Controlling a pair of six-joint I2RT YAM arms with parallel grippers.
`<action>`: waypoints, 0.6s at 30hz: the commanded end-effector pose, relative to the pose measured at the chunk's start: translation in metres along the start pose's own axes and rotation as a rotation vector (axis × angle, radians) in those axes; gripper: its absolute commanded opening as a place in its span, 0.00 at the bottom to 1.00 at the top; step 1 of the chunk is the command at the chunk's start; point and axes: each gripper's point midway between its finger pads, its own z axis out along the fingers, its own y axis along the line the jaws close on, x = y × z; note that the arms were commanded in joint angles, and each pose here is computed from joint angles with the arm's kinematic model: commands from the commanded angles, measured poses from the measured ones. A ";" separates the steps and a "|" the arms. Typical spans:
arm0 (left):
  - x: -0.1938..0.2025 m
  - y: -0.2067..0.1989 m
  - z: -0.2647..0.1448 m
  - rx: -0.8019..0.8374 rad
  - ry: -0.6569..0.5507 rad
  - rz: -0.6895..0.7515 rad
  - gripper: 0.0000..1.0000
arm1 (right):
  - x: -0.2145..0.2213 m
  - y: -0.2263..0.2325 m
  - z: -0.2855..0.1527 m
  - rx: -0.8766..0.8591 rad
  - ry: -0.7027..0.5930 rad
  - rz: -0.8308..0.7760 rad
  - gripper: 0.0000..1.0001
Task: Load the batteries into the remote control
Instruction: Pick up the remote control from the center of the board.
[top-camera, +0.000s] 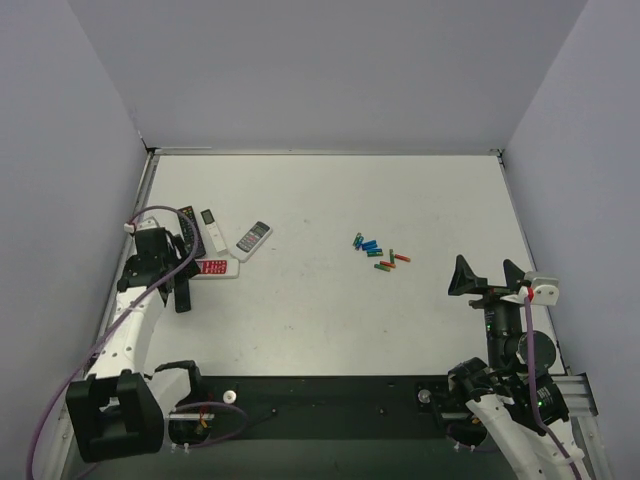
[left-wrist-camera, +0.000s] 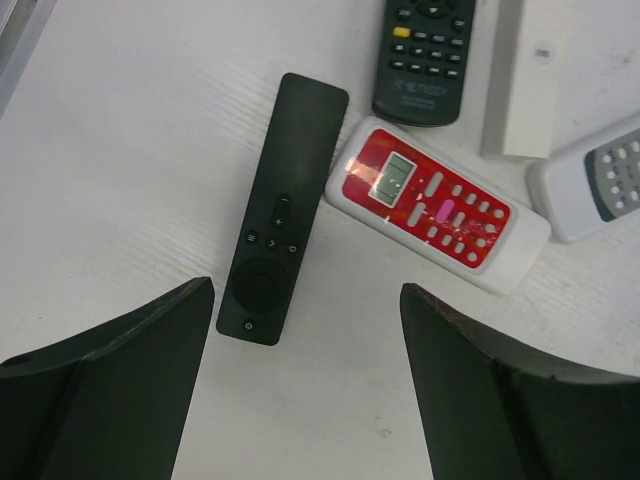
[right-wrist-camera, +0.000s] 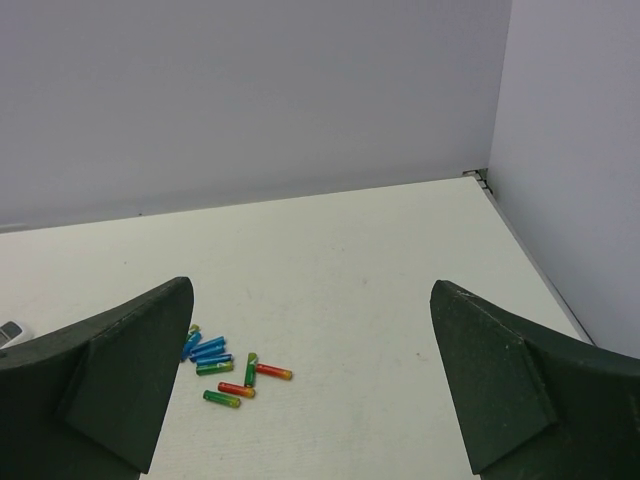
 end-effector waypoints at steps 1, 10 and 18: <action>-0.003 0.008 0.012 -0.007 0.101 -0.079 0.85 | -0.016 0.003 -0.003 -0.022 -0.064 0.046 1.00; 0.026 0.022 0.047 -0.031 0.309 -0.108 0.77 | -0.013 0.005 -0.002 -0.030 -0.050 0.036 1.00; 0.040 0.022 0.066 -0.049 0.416 -0.064 0.76 | -0.013 0.005 -0.001 -0.026 -0.052 0.039 1.00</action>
